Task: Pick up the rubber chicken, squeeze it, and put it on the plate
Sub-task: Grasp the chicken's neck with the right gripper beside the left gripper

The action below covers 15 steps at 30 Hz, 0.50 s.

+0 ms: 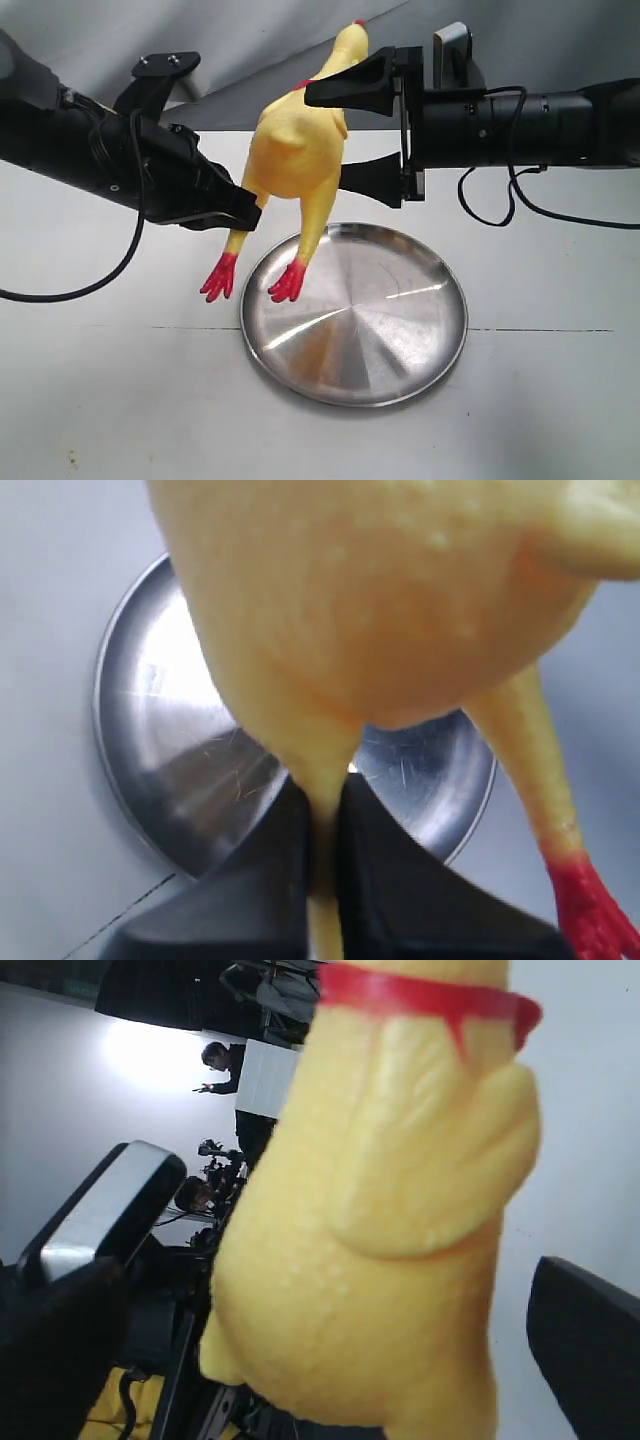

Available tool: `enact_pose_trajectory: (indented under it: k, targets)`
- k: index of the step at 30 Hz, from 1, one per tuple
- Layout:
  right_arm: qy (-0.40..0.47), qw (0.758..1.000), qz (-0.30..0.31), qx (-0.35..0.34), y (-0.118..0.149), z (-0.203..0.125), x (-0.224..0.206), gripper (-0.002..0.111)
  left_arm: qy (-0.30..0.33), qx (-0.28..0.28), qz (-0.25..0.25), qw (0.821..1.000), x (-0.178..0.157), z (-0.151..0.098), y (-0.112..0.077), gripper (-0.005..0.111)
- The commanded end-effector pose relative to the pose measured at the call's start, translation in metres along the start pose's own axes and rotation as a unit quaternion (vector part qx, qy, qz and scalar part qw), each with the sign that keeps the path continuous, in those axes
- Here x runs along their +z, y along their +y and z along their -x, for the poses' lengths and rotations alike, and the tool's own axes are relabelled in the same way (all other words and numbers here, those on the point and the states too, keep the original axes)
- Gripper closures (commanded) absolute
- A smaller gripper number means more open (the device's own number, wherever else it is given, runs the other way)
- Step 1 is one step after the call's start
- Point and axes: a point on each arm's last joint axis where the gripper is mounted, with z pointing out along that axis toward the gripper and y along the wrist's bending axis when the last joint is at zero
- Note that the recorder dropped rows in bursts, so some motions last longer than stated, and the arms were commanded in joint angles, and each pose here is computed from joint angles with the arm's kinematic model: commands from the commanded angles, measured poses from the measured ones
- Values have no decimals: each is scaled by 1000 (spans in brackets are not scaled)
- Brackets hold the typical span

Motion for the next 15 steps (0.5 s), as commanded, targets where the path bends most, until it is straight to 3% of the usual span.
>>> enact_pose_trajectory:
  k: [1, 15]
  targets:
    - [12, 1000, 7, -16, 8, -4, 5, 3, -12, -6, -15, 1000, 5, 4, 1, 107]
    - [10, 1000, 7, -12, 4, -3, 6, 3, -2, -4, -56, 998, 6, 3, -8, 107]
